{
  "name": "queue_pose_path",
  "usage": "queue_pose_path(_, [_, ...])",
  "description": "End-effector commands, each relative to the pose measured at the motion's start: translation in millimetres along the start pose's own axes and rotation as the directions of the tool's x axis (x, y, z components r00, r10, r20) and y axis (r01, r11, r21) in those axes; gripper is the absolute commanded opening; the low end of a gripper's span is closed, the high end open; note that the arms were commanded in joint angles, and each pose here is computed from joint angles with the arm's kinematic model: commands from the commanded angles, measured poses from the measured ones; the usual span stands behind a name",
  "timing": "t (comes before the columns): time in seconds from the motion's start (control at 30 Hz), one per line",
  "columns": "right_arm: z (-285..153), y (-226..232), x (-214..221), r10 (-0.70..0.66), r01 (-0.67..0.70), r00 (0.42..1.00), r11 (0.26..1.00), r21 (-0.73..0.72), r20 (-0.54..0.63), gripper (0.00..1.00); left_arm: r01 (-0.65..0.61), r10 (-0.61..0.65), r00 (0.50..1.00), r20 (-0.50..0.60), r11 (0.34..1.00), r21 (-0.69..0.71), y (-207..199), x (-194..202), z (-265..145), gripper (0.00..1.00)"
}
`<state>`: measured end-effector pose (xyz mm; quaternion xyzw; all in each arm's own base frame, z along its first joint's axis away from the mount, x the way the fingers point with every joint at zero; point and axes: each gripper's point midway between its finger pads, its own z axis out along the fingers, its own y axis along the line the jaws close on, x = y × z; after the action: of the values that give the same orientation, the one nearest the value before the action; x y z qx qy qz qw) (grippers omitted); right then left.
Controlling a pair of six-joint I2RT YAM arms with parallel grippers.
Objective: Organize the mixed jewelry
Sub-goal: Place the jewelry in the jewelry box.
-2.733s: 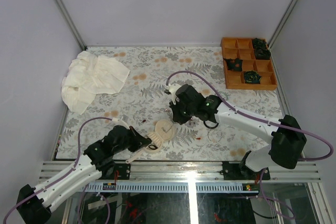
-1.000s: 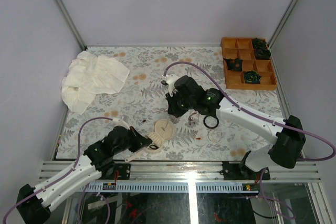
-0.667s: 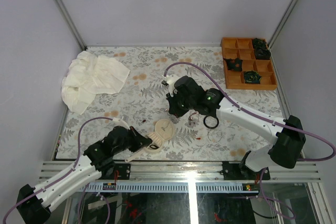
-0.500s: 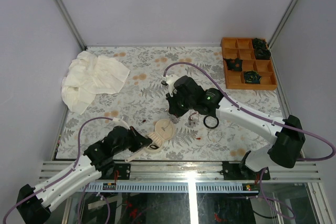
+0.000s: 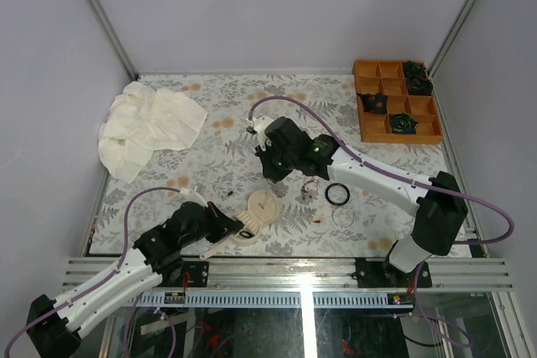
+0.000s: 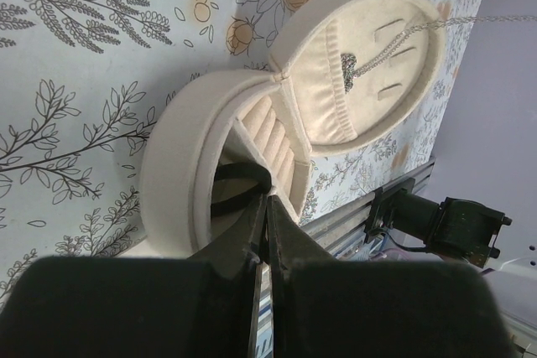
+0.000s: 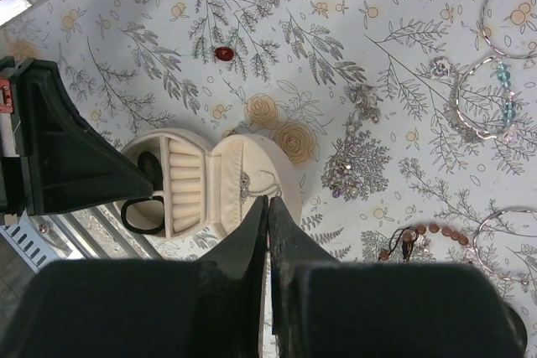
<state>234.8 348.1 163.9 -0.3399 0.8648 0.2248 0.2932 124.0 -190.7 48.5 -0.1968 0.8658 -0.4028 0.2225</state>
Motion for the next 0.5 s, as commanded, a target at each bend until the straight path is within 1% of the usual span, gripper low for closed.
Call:
queue_pose_path(0.0, [-2, -1, -30, -0.020, 0.020, 0.997, 1.000, 0.003, 0.073, 0.00, 0.002, -0.002, 1.000, 0.011, 1.000, 0.000, 8, 1, 5, 0.00])
queue_pose_path(0.47, [8, 5, -36, -0.019, 0.022, 0.997, 0.999, -0.037, 0.074, 0.00, -0.001, 0.001, 1.000, 0.008, 1.000, -0.004, 9, 2, 5, 0.00])
